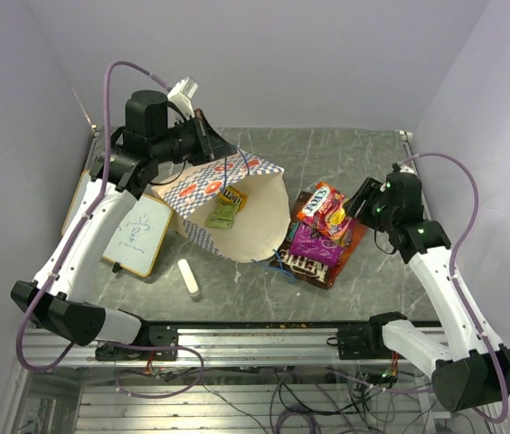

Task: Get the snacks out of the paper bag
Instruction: Place the snack at the center of the board, then take out the snack from the paper bag.

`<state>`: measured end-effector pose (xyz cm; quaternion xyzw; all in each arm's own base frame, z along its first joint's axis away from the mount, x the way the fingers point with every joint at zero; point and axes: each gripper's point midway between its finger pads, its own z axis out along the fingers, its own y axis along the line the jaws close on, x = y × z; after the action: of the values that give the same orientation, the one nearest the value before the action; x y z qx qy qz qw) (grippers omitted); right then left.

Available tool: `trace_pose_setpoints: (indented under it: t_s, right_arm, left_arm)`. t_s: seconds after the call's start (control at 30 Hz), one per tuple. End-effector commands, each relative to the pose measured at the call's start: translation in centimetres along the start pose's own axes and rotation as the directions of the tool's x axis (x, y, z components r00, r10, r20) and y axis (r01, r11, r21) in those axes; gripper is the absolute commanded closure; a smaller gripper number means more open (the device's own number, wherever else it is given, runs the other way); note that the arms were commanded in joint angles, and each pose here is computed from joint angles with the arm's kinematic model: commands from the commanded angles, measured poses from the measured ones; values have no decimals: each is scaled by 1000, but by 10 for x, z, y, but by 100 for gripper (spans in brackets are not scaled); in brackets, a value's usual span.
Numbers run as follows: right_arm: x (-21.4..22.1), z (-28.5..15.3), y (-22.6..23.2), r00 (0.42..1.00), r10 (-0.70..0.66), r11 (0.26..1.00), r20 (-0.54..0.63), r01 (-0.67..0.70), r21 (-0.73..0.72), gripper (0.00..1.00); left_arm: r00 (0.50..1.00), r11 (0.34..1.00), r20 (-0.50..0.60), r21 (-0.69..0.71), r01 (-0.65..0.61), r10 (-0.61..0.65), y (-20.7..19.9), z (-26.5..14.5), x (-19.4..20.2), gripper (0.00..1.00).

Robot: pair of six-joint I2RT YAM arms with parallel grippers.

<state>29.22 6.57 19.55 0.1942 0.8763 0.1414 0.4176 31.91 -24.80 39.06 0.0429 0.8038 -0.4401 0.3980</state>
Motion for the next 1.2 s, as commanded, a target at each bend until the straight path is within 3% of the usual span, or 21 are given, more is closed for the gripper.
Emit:
trace_pose_setpoints:
  t_s: [0.0,0.17,0.37,0.5,0.6,0.67,0.73,0.93,1.17]
  right_arm:
    - [-27,-22,11,979,-187,980,77,192,-59,40]
    - [-32,-39,66,903,-393,848,175,429,-310,39]
    - [8,-69,144,788,-505,519,351,603,-606,37]
    - [48,-88,182,682,-541,260,492,692,-673,37]
    - [83,-96,200,542,-553,23,633,769,-638,36]
    - [102,-93,206,402,-548,-134,733,824,-551,35]
    - [118,-84,210,288,-549,-241,785,845,-478,30]
    - [149,-29,222,40,-586,-426,809,834,-350,28]
    - [160,31,241,-174,-558,-542,811,817,-197,29]
  left_arm:
    - [999,995,22,96,-33,31,-20,-14,1,93]
    - [1000,994,7,110,-19,18,-21,-22,13,93]
    - [1000,993,-7,116,-9,10,-23,-31,22,93]
    - [1000,991,-14,130,1,1,-24,-35,27,93]
    - [1000,991,-18,136,-9,12,-25,-37,29,93]
    - [999,992,-23,124,-26,29,-22,-36,30,93]
    - [998,993,-36,111,-39,44,-18,-34,32,93]
    - [990,985,-38,112,-128,133,-15,-31,28,93]
    - [965,964,-50,83,-252,257,-7,-35,29,93]
